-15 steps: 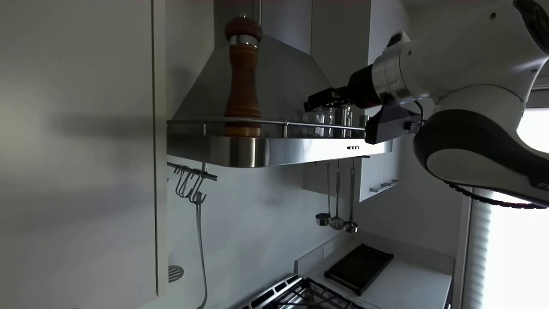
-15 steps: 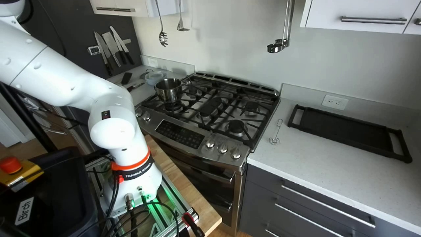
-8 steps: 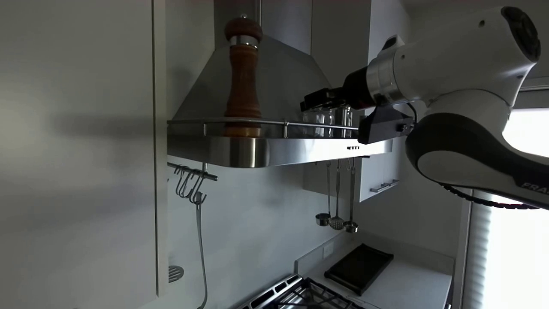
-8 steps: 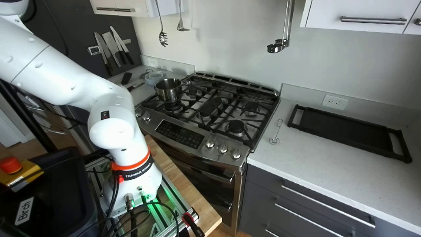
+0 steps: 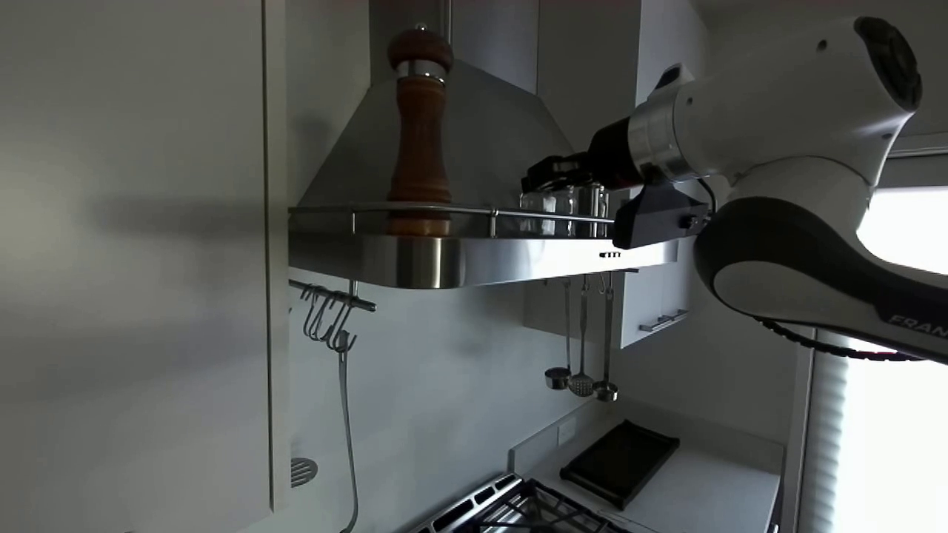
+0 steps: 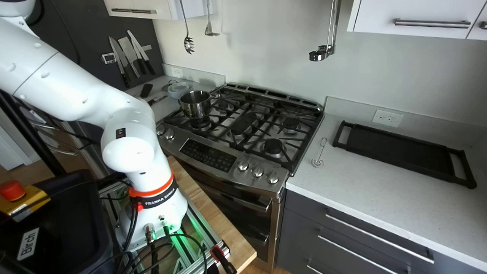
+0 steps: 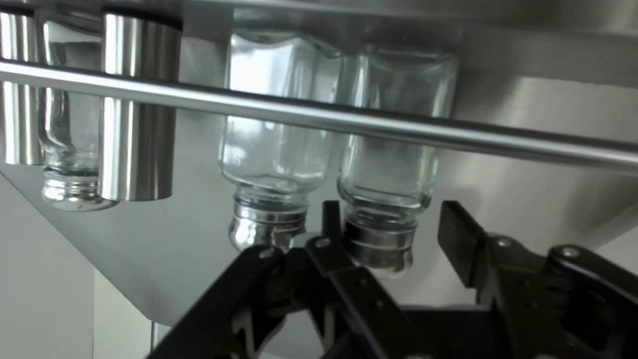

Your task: Remove the container on the left side of the rack at the top and move it to the right

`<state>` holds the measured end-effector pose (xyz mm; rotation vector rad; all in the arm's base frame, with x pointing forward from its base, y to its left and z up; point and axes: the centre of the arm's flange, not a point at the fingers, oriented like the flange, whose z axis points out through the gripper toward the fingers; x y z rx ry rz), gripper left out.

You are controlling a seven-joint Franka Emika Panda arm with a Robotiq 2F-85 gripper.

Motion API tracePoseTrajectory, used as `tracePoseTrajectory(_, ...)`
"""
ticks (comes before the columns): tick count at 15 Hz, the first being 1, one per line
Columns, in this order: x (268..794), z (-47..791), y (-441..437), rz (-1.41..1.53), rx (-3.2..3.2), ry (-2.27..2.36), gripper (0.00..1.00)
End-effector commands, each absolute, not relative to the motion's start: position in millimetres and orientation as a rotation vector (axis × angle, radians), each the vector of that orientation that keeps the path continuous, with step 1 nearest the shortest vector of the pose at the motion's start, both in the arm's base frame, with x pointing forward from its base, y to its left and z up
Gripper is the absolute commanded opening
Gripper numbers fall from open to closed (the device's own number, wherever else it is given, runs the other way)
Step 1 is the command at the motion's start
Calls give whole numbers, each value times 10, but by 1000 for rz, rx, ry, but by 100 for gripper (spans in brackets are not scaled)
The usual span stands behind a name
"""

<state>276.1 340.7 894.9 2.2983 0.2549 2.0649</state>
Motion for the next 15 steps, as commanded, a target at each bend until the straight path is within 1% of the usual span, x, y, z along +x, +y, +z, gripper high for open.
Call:
tracePoseTrajectory(1, 2818, 8959, 3450, 2097, 2291, 240, 81)
tracePoseTrajectory(3, 2834, 8957, 3454, 2104, 2288, 237, 95)
tracePoseTrajectory(4, 2841, 8956, 3459, 2108, 2287, 239, 96)
tracePoseTrajectory(5, 2847, 8956, 3464, 2115, 2284, 240, 69)
tracePoseTrajectory(6, 2850, 8956, 3469, 2120, 2282, 243, 65)
tracePoseTrajectory(7, 2854, 8955, 3473, 2125, 2281, 245, 64)
tracePoseTrajectory(8, 2858, 8956, 3473, 2130, 2278, 246, 59)
tracePoseTrajectory(10, 2861, 8960, 3473, 2139, 2272, 248, 41)
tracePoseTrajectory(13, 2868, 8964, 3471, 2151, 2265, 249, 19)
tracePoseTrajectory(14, 2872, 8960, 3469, 2150, 2265, 248, 16)
tracePoseTrajectory(15, 2877, 8953, 3470, 2149, 2267, 248, 16)
